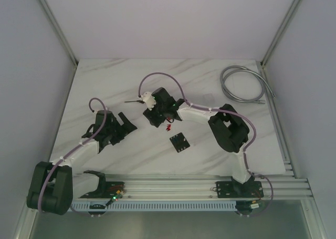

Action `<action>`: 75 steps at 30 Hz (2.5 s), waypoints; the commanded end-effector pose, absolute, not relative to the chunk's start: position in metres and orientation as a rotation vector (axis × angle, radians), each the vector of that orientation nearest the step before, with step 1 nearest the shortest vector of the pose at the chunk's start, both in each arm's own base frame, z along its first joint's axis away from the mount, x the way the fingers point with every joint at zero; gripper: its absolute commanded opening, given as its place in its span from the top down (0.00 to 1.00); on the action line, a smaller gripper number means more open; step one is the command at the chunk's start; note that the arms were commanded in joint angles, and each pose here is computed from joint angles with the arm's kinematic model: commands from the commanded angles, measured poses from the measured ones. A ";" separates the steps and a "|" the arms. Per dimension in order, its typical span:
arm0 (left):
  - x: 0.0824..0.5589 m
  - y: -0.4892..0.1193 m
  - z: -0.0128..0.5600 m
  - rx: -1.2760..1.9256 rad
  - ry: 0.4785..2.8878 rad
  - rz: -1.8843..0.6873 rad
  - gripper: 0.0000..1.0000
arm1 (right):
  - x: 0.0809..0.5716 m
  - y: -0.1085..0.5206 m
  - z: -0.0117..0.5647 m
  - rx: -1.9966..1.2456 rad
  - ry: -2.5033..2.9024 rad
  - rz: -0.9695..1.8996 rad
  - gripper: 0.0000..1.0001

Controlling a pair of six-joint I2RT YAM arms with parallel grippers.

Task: Snap on the fuse box
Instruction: Pick up the fuse from the center of the board.

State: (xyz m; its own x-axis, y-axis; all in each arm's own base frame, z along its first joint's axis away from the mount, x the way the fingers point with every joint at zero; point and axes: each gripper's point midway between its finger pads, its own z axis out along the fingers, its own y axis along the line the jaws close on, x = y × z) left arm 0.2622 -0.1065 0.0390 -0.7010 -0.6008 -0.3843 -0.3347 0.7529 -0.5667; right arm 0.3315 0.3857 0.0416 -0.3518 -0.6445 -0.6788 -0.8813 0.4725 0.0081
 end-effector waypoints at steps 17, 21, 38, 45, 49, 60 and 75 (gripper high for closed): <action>0.255 -0.107 0.037 -0.702 2.404 -0.646 0.00 | 0.330 0.402 0.021 -1.426 2.082 0.594 0.56; 0.255 -0.106 0.037 -0.705 2.398 -0.644 0.00 | 0.326 0.401 0.022 -1.425 2.097 0.606 0.60; 0.254 -0.107 0.040 -0.708 2.390 -0.658 0.00 | 0.317 0.384 0.008 -1.374 2.203 0.372 0.68; 0.254 -0.107 0.041 -0.710 2.388 -0.664 0.00 | 0.311 0.356 0.010 -1.221 2.317 0.270 0.78; 0.254 -0.109 0.042 -0.709 2.386 -0.674 0.00 | 0.302 0.338 0.012 -1.083 2.406 0.232 0.83; 0.253 -0.111 0.044 -0.713 2.380 -0.694 0.00 | 0.269 0.324 0.020 -0.758 2.571 0.332 0.67; 0.249 -0.112 0.046 -0.716 2.368 -0.713 0.00 | 0.251 0.328 0.022 -0.843 2.590 0.275 0.60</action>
